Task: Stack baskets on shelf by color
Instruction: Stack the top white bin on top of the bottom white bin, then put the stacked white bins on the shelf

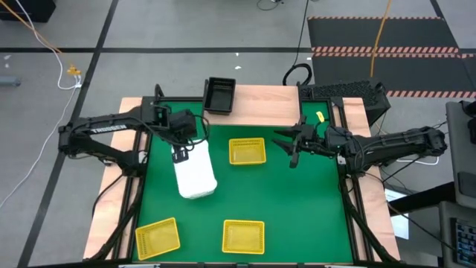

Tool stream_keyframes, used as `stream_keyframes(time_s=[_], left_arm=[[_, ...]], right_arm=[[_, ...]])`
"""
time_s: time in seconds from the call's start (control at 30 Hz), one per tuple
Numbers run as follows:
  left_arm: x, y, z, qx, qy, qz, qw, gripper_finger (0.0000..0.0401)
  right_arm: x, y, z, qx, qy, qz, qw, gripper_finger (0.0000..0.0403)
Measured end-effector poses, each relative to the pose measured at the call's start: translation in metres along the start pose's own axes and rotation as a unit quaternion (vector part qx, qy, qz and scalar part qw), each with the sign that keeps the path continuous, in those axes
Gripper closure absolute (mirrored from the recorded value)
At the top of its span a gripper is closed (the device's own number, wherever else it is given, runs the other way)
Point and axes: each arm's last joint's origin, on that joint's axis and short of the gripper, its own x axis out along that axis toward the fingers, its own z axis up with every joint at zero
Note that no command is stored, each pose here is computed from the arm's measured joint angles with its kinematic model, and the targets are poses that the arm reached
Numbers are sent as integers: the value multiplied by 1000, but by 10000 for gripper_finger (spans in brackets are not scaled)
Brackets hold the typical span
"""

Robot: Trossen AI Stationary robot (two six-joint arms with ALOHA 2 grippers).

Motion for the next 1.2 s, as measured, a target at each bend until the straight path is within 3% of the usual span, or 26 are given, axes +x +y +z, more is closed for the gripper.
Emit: stream_keyframes(time_s=[0.3, 0.5, 0.73, 0.93, 1.2], left_arm=[[51, -1, -28, -23, 72, 0, 997, 382], [57, -1, -35, -42, 91, -1, 995, 352], [27, -7, -28, -66, 28, -11, 997, 307], [-10, -25, -24, -101, -42, -80, 991, 285], [6, -86, -16, -39, -106, -158, 981, 284]], right_arm=[[0, 0, 1, 2, -6, 1, 1000, 255], [0, 0, 1, 2, -6, 1, 1000, 255], [0, 0, 1, 6, -6, 2, 1000, 255], [0, 0, 0, 1, 1, 1, 1000, 255], [0, 0, 0, 8, 1, 1, 1000, 255]])
